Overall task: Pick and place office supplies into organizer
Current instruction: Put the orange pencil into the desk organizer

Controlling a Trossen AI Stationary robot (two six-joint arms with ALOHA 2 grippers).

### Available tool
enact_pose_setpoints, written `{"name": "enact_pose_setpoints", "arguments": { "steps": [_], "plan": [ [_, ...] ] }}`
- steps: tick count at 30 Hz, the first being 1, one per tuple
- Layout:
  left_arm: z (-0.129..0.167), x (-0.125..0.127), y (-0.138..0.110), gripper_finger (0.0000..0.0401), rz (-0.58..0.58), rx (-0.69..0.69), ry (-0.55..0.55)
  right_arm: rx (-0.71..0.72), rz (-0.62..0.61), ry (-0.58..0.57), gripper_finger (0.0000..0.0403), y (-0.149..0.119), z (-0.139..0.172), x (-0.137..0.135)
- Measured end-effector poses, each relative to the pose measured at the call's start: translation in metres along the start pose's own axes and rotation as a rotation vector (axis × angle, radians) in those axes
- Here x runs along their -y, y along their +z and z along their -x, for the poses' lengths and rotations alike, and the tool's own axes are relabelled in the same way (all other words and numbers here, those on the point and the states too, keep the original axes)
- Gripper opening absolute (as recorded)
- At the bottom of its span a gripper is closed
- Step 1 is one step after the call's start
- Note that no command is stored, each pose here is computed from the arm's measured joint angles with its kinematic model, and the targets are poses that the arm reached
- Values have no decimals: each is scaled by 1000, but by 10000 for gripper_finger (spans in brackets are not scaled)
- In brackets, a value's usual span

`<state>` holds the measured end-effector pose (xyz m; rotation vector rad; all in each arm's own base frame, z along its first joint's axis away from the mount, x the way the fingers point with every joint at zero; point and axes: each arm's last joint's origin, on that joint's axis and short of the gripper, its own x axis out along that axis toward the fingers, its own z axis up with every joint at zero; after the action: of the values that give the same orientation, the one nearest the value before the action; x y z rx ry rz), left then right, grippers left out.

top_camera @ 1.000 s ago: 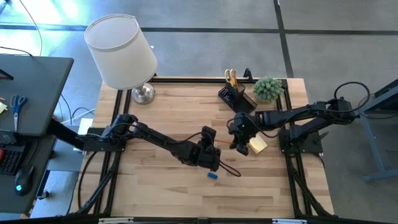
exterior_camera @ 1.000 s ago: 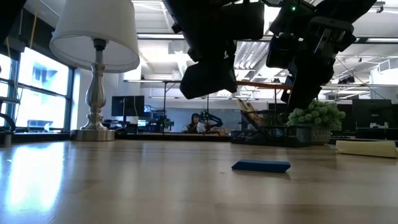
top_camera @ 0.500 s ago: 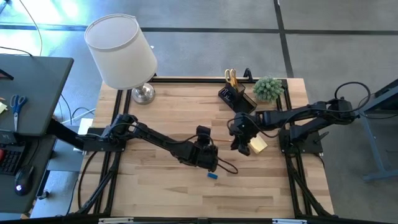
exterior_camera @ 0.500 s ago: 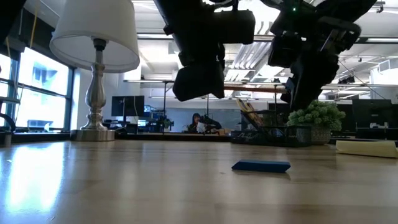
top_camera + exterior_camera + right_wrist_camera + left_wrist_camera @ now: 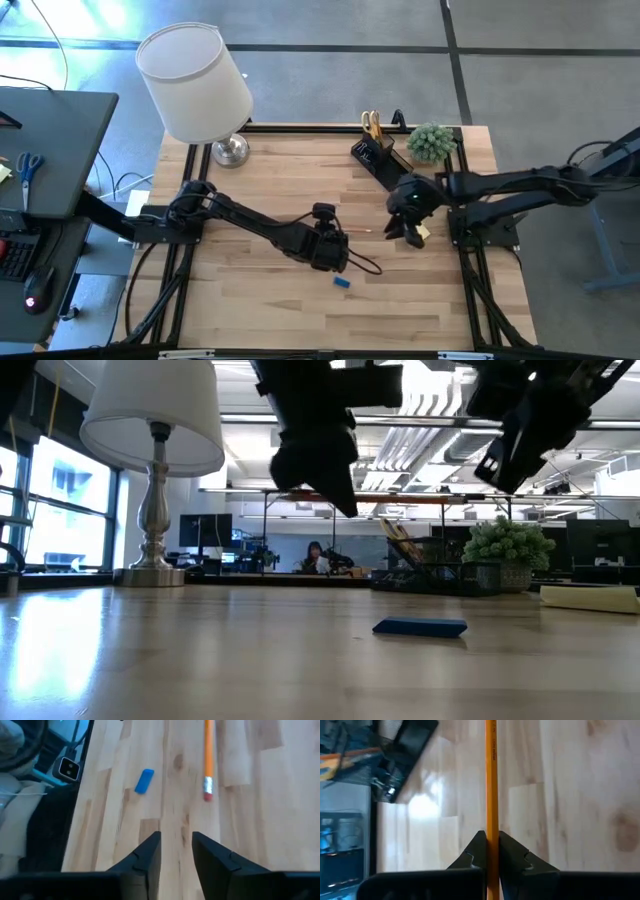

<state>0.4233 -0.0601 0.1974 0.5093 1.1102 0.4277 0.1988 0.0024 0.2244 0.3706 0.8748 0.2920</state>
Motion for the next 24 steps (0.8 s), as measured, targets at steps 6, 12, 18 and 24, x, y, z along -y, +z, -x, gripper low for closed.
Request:
{"name": "enact_pose_setpoints", "arguments": {
  "steps": [6,12,18,24],
  "plan": [
    [8,-9,-3,1,51,88,-91,123,79,-96,101,-6,32,-11],
    [5,-25,-7,1,163,288,-269,339,247,-163,101,-1,58,-22],
    [-1,-36,-15,1,276,541,-412,494,376,-132,101,6,73,-31],
    [-9,-44,-37,1,403,795,-530,600,518,-77,101,18,72,-39]
  ]
}}
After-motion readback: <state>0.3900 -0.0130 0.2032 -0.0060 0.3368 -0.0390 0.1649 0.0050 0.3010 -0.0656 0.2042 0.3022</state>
